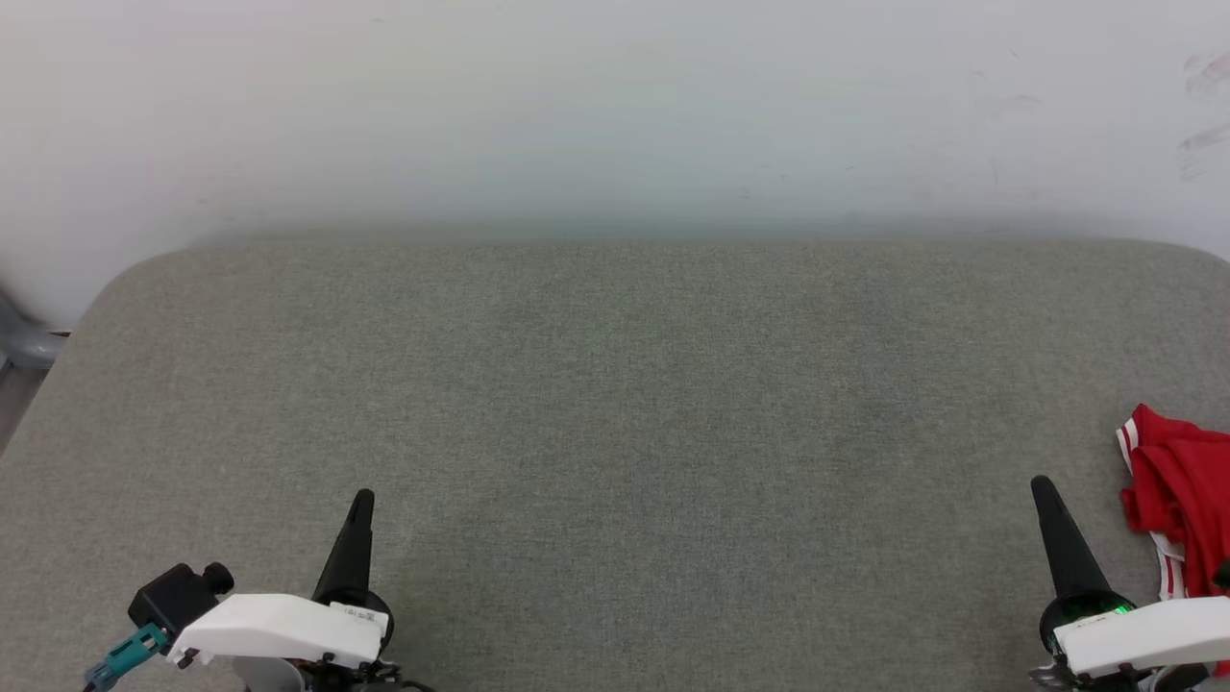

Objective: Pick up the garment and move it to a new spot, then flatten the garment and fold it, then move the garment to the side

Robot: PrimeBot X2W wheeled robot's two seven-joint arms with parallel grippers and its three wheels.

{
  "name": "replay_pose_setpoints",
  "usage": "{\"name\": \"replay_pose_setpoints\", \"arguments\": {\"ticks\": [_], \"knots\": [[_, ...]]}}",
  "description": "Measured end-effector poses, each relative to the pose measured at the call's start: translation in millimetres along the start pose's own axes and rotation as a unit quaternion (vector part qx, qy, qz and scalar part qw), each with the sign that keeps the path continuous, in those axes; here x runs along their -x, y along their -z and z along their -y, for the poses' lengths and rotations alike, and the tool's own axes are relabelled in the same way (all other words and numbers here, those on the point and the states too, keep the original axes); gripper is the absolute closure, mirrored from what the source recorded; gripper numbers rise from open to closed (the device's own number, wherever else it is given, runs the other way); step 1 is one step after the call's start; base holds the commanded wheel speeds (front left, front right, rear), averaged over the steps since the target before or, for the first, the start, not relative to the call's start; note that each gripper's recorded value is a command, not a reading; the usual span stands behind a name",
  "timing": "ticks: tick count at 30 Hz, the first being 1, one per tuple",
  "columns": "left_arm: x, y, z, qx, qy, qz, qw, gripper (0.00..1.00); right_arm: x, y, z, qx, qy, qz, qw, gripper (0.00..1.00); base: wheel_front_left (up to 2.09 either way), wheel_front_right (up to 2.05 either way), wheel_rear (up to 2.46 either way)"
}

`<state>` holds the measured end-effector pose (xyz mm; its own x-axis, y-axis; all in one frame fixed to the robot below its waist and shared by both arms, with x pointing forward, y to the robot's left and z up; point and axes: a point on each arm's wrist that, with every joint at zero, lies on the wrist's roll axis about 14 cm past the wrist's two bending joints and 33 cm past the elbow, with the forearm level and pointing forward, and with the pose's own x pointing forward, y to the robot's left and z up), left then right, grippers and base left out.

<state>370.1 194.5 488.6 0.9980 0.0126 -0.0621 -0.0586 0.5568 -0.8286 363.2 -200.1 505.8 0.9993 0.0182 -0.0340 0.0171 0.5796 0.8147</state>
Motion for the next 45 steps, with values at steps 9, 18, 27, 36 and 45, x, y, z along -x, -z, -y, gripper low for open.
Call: {"name": "replay_pose_setpoints", "arguments": {"ticks": [9,18,27,36,45], "knots": [[-2,-2,-1,0.049,-0.002,0.001,0.999,1.0,-3,1,1,-0.051,0.0,0.0,0.999,1.0,0.0,0.0,0.0],[-5,-4,1,0.093,0.0,0.001,0.996,1.0,-7,1,1,-0.098,-0.001,0.003,0.995,1.0,0.0,0.0,0.0],[-7,-5,2,0.135,0.003,0.0,0.991,1.0,-11,2,0,-0.141,-0.004,0.003,0.99,1.0,0.0,0.0,0.0],[-9,-7,4,0.173,0.007,0.001,0.985,1.0,-14,2,1,-0.18,-0.005,0.006,0.984,1.0,0.0,0.0,0.0],[-12,-9,6,0.207,0.012,0.001,0.978,1.0,-17,1,0,-0.216,-0.007,0.007,0.976,1.0,0.0,0.0,0.0]]}}
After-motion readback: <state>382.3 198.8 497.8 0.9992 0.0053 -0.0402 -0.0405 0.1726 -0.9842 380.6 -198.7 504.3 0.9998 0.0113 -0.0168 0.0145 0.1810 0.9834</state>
